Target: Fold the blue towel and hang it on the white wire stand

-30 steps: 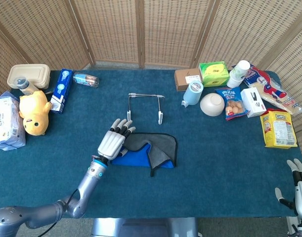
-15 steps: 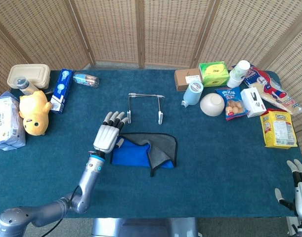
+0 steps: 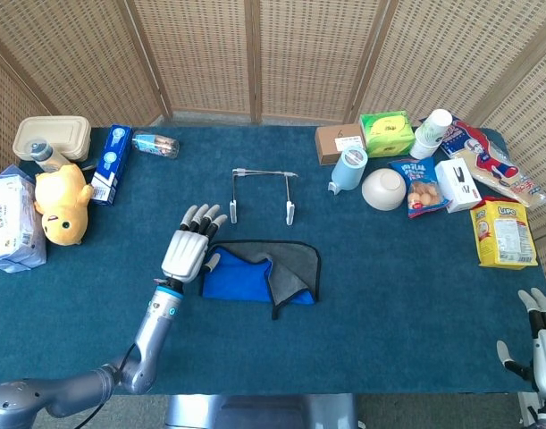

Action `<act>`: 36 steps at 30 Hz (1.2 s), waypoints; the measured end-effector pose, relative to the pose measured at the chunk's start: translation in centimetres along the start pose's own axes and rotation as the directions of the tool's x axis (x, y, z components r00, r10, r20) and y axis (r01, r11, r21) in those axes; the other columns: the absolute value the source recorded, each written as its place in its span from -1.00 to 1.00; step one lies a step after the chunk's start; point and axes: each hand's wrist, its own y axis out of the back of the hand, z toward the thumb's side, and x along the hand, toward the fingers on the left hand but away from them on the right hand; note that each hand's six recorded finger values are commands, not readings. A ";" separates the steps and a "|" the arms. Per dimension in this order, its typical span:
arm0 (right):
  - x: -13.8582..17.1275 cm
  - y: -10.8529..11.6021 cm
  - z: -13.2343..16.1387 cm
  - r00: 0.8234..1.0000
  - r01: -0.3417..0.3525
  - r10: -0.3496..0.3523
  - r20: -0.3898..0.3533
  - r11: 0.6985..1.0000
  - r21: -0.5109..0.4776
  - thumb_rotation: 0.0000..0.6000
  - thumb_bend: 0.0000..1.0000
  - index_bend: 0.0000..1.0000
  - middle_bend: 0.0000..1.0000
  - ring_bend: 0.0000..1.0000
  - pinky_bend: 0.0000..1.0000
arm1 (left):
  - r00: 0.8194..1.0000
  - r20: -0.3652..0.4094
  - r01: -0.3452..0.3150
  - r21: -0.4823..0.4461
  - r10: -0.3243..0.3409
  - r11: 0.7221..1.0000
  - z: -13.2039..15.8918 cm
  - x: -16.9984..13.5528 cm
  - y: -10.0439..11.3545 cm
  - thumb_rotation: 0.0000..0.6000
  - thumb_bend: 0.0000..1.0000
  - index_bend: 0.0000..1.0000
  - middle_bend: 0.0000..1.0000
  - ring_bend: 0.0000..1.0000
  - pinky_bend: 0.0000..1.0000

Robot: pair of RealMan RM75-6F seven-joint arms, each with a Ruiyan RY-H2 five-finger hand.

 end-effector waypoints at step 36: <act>0.5 0.6 -0.4 1.000 0.013 -0.013 0.019 1.000 0.004 1.00 -0.35 -0.89 -0.92 -1.00 -1.00 | 0.997 -0.016 0.072 0.060 -0.071 0.996 0.6 2.8 -2.4 1.00 -0.18 -0.72 -0.84 -1.00 -1.00</act>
